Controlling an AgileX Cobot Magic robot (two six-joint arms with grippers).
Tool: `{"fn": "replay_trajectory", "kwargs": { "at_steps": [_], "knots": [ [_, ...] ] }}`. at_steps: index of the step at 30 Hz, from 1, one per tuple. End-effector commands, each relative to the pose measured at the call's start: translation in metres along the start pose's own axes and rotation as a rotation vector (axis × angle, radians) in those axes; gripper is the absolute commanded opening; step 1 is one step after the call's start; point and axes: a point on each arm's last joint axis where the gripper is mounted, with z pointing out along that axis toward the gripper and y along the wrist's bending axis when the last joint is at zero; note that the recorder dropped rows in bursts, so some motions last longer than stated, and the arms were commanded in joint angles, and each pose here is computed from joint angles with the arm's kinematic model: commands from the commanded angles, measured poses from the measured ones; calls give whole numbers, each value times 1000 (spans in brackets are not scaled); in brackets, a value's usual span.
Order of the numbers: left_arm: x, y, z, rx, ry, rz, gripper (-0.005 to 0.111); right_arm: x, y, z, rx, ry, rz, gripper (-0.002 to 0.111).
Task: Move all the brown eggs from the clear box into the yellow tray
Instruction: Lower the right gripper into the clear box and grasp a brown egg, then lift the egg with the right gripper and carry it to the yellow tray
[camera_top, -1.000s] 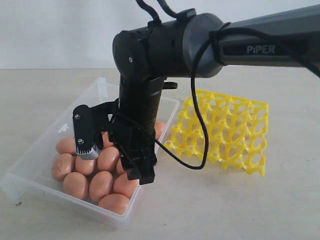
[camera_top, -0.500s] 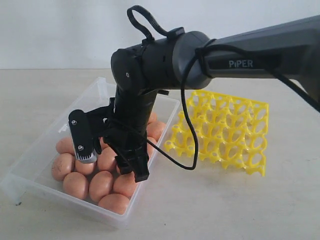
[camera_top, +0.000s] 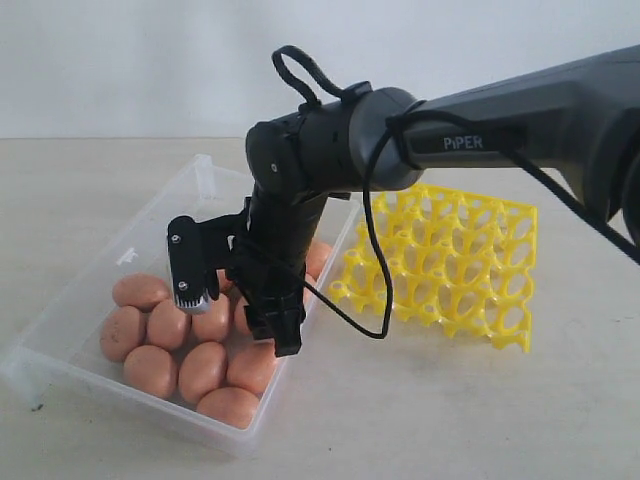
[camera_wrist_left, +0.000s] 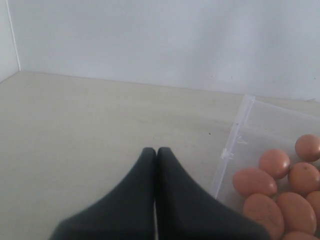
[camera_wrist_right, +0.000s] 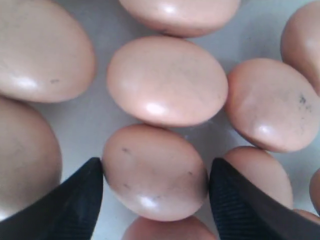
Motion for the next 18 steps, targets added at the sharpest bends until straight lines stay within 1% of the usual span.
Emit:
{"fn": "replay_trajectory", "kwargs": {
  "at_steps": [1,3,4,5,6,7,8,10,14,16,18],
  "knots": [
    [-2,-1,0,7,-9,3,-4,4,-4,8,19,-19,51,59],
    [-2,-1,0,7,-9,3,-4,1,-6,13,33,-50,81,59],
    [-2,-1,0,7,-9,3,-4,0,-7,13,47,-71,106,55],
    [-2,-1,0,7,-9,3,-4,-1,-8,13,55,-80,128,48],
    [-2,-1,0,7,-9,3,-4,-2,-9,13,62,-92,214,29],
    [-2,-1,0,7,-9,3,-4,-2,-9,12,61,-95,270,17],
    [-2,-1,0,7,-9,3,-4,-2,-9,11,59,-97,373,1],
    [-2,-1,0,7,-9,3,-4,-2,-9,11,58,-95,421,0],
    [-2,-1,0,7,-9,3,-4,-4,-10,5,54,-114,465,0],
    [-2,-1,0,7,-9,3,-4,-9,-11,-8,53,-155,500,0],
    [-2,-1,0,7,-9,3,-4,-17,-12,-30,38,-229,559,0]
  ]
}}
